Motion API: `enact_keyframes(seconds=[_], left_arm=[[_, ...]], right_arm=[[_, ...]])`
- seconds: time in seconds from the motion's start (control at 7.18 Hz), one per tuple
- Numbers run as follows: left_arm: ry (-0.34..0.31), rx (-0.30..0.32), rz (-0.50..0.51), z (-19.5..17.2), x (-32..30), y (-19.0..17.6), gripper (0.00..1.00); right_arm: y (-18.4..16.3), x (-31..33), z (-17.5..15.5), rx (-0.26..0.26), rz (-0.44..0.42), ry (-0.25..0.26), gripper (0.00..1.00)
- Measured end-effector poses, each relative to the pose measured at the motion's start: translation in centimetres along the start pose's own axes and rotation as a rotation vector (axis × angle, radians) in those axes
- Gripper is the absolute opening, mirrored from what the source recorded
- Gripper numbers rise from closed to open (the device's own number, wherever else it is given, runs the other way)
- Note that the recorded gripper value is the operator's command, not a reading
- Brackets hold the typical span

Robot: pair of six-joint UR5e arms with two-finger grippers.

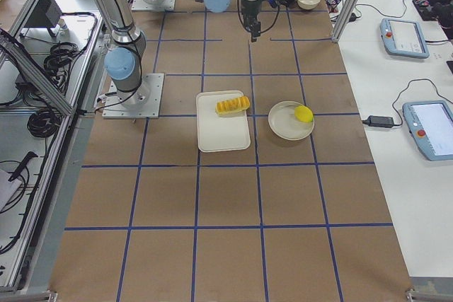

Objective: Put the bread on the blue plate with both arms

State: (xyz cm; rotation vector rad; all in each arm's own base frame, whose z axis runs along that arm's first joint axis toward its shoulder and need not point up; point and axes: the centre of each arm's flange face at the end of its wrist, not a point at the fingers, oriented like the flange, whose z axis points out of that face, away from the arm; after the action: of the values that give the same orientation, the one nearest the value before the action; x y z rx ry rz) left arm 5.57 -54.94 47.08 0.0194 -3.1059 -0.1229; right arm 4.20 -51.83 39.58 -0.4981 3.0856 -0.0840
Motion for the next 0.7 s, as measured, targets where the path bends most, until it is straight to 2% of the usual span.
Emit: enact_keyframes(seconds=[0.28,0.42,0.7], left_arm=[[0.027,-0.011,0.069,3.3,-9.4,-1.7,1.0],[0.038,-0.012,0.092,5.8,-13.1,-2.9,1.0],[0.059,0.0,0.133,11.7,-17.4,-6.3,1.0]], right_arm=[[4.4,7.7,6.1,0.04,-0.008,-0.002,1.0],[6.0,9.2,9.5,0.06,-0.005,0.015,1.0],[8.0,9.8,14.8,0.066,0.01,0.031,1.0]])
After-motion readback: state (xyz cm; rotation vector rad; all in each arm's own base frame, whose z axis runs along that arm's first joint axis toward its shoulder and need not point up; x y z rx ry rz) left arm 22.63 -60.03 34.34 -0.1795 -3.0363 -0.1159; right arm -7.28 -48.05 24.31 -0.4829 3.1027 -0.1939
